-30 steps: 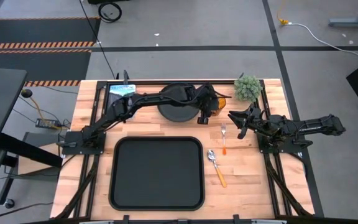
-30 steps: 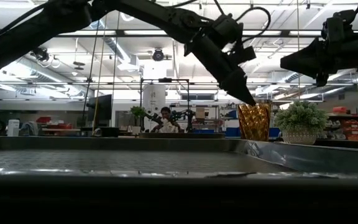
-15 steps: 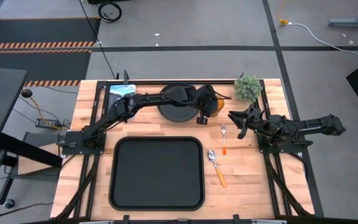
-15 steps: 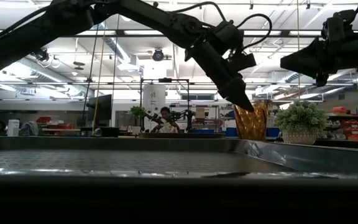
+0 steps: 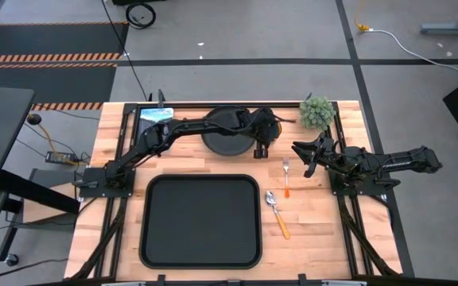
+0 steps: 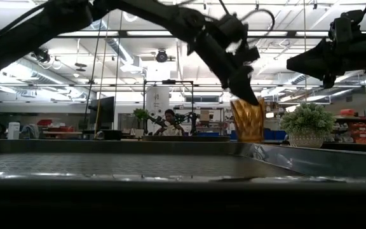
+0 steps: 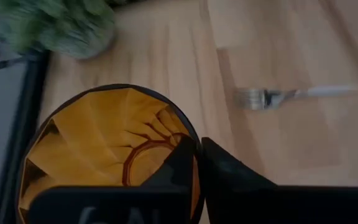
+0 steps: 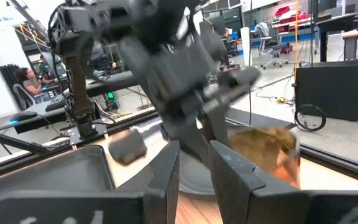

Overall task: Pick and place plate/cup/fork/spoon on tray
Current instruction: Put the brown cup on the black tray

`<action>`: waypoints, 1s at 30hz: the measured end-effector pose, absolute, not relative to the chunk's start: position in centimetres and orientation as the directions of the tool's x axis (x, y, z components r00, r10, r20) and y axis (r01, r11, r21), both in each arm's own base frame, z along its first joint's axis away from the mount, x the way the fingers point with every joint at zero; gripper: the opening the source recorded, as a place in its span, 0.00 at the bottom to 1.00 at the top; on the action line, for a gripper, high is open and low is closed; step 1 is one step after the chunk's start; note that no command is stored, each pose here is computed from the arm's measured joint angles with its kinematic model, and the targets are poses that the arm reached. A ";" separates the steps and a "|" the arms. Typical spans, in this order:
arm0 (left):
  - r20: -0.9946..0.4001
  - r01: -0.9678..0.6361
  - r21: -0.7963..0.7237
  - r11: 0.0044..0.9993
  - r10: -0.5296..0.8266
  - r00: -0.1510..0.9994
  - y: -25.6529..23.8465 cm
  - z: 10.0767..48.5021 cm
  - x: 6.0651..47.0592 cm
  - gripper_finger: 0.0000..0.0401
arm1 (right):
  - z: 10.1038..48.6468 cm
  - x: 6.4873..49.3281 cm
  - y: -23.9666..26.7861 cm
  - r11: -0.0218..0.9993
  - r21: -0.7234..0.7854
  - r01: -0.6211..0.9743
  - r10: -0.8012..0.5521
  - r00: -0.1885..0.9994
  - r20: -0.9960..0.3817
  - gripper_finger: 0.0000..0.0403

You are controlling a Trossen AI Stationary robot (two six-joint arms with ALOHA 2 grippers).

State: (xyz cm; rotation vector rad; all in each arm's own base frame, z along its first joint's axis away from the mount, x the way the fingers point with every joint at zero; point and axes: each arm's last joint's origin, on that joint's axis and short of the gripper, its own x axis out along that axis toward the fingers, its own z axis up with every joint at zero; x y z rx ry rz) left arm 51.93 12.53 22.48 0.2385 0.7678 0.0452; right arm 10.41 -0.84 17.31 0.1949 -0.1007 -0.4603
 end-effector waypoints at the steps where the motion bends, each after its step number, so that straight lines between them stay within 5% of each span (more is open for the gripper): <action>1: -0.685 0.032 0.213 0.976 0.126 0.718 12.4 23.3 51.7 0.05 | 17.3 10.4 -0.8 0.878 0.209 0.431 -0.450 0.892 0.052 0.23; 12: -0.777 0.153 -0.097 0.984 -0.171 0.605 7.2 27.9 49.7 0.05 | 17.4 10.4 -0.8 0.879 0.216 0.425 -0.447 0.892 0.065 0.23; 23: -0.890 0.328 0.076 0.942 -0.084 0.447 -3.6 27.3 48.6 0.05 | 17.5 10.4 -0.8 0.879 0.220 0.423 -0.447 0.892 0.071 0.23; 30: -0.911 0.330 0.042 0.943 -0.100 0.400 -7.1 27.0 47.7 0.05 | 17.6 10.4 -0.8 0.879 0.225 0.420 -0.447 0.891 0.081 0.23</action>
